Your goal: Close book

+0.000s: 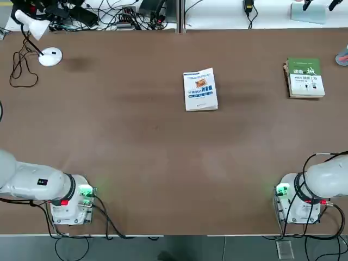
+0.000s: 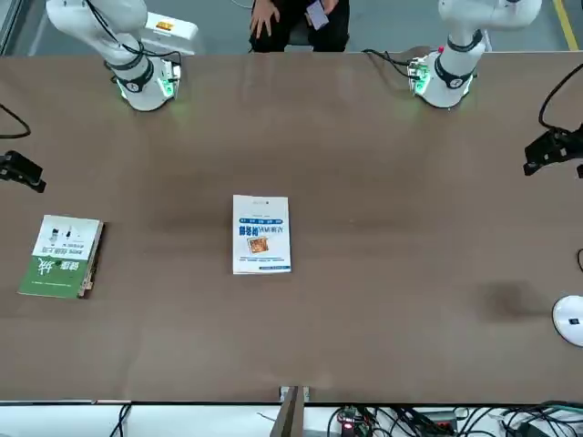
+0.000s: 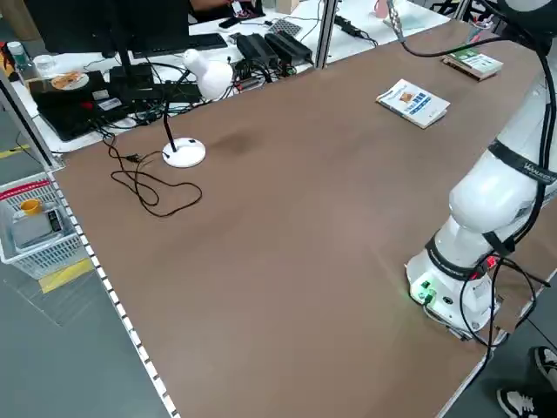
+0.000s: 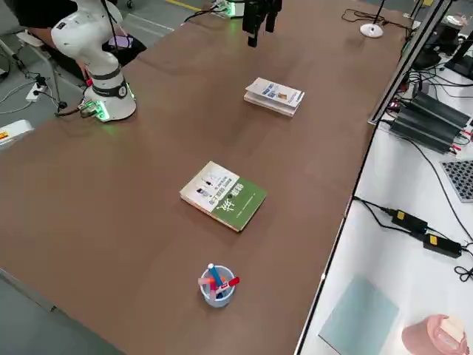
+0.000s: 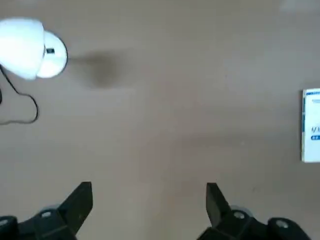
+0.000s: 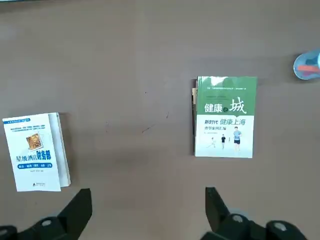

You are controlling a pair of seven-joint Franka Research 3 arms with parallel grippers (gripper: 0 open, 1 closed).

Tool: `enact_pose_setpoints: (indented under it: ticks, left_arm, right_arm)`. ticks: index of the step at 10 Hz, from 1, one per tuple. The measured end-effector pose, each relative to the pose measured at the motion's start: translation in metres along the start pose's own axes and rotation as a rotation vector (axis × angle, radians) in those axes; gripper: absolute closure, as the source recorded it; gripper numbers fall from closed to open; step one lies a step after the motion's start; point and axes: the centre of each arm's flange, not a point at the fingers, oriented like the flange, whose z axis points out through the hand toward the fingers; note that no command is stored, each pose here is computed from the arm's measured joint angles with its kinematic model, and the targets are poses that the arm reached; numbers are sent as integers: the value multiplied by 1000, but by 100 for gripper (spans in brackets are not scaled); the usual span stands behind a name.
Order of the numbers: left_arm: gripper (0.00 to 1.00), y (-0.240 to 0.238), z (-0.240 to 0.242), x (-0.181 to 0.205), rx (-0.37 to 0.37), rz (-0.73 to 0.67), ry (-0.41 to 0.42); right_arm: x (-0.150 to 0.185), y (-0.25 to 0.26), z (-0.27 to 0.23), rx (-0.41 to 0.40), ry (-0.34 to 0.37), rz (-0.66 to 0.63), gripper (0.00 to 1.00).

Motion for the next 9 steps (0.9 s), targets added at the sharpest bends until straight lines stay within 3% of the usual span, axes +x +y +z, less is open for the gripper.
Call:
enact_pose_setpoints:
  ticks: [9]
  left_arm:
    - [0, -3, 1, -1, 1, -6, -13]
  right_arm:
    - [1, -2, 4, 0, 3, -4, 0]
